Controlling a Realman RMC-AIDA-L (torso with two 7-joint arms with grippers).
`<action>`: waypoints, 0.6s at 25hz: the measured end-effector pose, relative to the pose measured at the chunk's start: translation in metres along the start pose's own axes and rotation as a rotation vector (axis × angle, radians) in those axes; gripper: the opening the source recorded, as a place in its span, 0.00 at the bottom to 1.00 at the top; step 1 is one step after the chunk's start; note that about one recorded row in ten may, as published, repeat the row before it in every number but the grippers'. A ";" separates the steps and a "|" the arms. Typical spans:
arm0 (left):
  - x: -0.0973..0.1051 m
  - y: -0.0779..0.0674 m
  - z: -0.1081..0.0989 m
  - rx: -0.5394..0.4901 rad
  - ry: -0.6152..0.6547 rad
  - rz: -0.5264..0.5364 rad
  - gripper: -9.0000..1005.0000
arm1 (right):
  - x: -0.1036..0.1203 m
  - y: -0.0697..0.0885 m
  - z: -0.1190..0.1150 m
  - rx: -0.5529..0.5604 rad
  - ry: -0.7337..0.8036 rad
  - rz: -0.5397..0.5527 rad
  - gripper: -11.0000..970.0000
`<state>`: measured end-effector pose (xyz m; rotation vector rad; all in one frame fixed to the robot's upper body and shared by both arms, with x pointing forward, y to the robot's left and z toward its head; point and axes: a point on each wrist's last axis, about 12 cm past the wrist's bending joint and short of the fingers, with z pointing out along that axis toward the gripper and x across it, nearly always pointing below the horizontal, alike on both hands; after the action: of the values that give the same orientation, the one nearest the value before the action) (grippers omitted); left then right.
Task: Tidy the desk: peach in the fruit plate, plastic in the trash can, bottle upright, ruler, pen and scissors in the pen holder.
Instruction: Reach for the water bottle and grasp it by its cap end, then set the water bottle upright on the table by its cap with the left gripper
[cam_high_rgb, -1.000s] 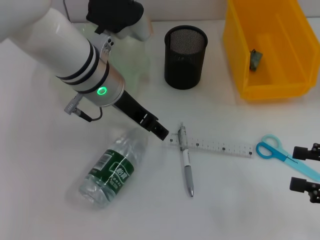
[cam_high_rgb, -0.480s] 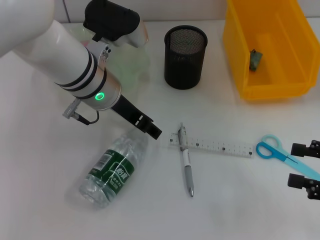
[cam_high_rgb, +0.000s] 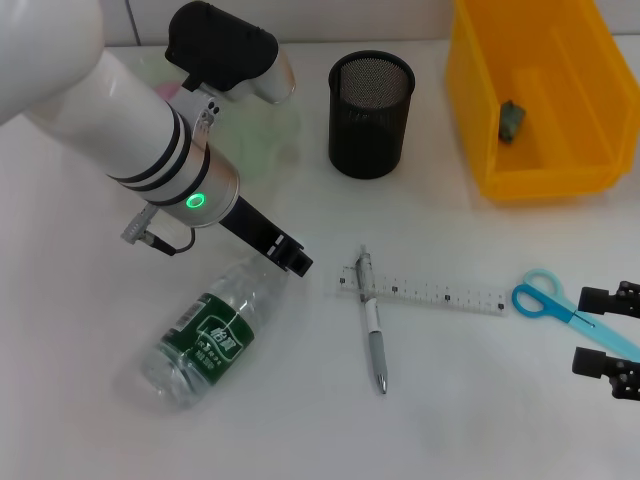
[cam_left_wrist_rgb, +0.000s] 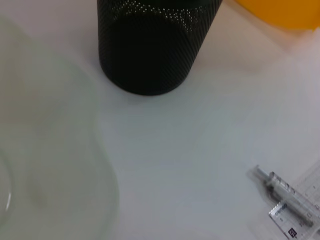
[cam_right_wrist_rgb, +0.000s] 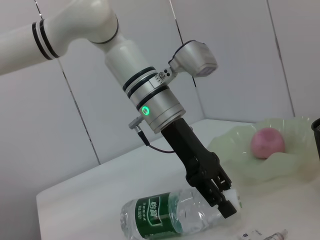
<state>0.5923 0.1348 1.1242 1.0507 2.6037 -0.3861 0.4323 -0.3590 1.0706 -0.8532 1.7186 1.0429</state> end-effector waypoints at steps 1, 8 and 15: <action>0.000 0.000 0.000 0.000 0.000 0.000 0.48 | 0.000 0.000 0.000 0.000 0.000 0.000 0.78; 0.005 -0.004 -0.013 0.001 -0.070 0.033 0.45 | 0.000 0.000 0.000 0.003 -0.012 0.003 0.78; 0.029 -0.009 -0.057 0.027 -0.344 0.106 0.45 | -0.004 -0.002 0.010 -0.017 -0.027 -0.001 0.78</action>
<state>0.5556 0.1664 1.1665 1.0238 2.2361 -0.5261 0.4393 -0.3505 1.0720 -0.8471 1.6885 1.0648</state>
